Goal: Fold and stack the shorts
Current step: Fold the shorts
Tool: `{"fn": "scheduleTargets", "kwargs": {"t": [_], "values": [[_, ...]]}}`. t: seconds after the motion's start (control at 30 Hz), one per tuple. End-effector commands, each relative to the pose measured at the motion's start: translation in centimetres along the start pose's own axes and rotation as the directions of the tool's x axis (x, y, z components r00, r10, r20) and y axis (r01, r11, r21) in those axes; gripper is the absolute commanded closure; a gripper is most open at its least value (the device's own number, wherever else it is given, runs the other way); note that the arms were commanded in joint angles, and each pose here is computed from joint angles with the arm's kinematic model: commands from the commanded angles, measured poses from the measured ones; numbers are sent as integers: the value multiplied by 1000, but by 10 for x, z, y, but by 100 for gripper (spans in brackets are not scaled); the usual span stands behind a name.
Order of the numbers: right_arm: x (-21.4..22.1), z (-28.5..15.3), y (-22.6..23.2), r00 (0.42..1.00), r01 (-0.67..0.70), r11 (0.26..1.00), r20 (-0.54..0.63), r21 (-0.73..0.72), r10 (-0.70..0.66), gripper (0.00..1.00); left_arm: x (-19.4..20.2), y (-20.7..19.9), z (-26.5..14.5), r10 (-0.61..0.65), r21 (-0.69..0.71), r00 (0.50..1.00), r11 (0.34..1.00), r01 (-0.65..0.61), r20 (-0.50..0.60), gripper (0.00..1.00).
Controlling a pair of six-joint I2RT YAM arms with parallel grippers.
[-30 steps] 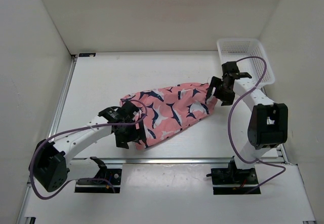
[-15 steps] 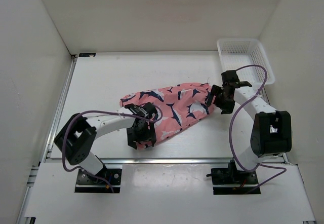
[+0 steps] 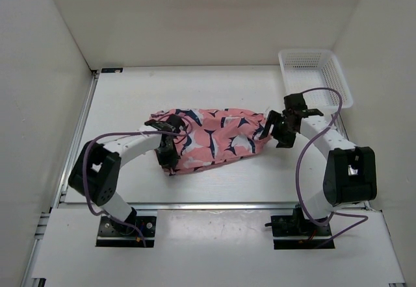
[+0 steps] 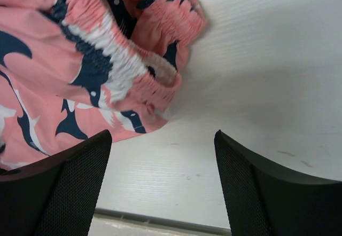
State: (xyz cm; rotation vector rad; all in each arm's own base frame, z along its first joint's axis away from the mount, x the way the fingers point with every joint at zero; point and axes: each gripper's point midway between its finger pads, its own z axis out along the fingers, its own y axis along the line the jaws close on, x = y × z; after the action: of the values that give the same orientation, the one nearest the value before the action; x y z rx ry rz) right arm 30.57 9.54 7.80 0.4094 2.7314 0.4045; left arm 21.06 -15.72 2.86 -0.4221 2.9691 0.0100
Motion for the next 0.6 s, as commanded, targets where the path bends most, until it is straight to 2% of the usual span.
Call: {"fn": "scheduleTargets", "kwargs": {"t": [0.0, 0.03, 0.1, 0.13, 0.17, 0.2, 0.23, 0.33, 0.37, 0.4, 0.5, 0.57], "values": [[11, 0, 30, 1000, -9, 991, -18, -134, 6, 20, -19, 8, -23, 36, 44, 996, 998, -39, 78, 78], [15, 6, 31, 999, -22, 992, -41, -125, 17, 22, -17, 4, -26, 37, 64, 997, 997, -41, 61, 58], [17, 14, 34, 999, -20, 992, -50, -127, 14, 27, -20, 1, -35, 47, 75, 997, 996, -52, 60, 33], [17, 15, 37, 999, -13, 992, -53, -129, 6, 28, -22, 3, -36, 47, 60, 996, 997, -51, 71, 9], [18, 16, 38, 999, -4, 993, -50, -122, -2, 31, -18, 11, -36, 39, 22, 998, 999, -40, 57, 4], [17, 19, 37, 999, -5, 993, -53, -120, -1, 31, -23, 15, -39, 17, 5, 998, 1000, -17, 67, 4], [17, 23, 37, 999, -5, 993, -54, -119, -1, 33, -24, 24, -39, -2, -27, 998, 1000, 4, 66, 0], [16, 30, 32, 999, -7, 996, -53, -93, 2, 34, -32, 59, -31, -107, -130, 990, 984, 118, 92, 3], [12, 33, 32, 999, -6, 996, -45, -85, 2, 34, -31, 66, -26, -127, -139, 988, 981, 138, 88, 8], [12, 33, 32, 999, -6, 996, -45, -85, 2, 34, -33, 71, -21, -162, -132, 984, 976, 171, 75, 8], [13, 40, 30, 998, -1, 997, -61, -75, -4, 42, -29, 67, -8, -198, -104, 979, 974, 201, 39, 9], [10, 41, 29, 998, -1, 998, -56, -67, -3, 52, -33, 64, -3, -209, -93, 977, 973, 211, 38, 17]]}}
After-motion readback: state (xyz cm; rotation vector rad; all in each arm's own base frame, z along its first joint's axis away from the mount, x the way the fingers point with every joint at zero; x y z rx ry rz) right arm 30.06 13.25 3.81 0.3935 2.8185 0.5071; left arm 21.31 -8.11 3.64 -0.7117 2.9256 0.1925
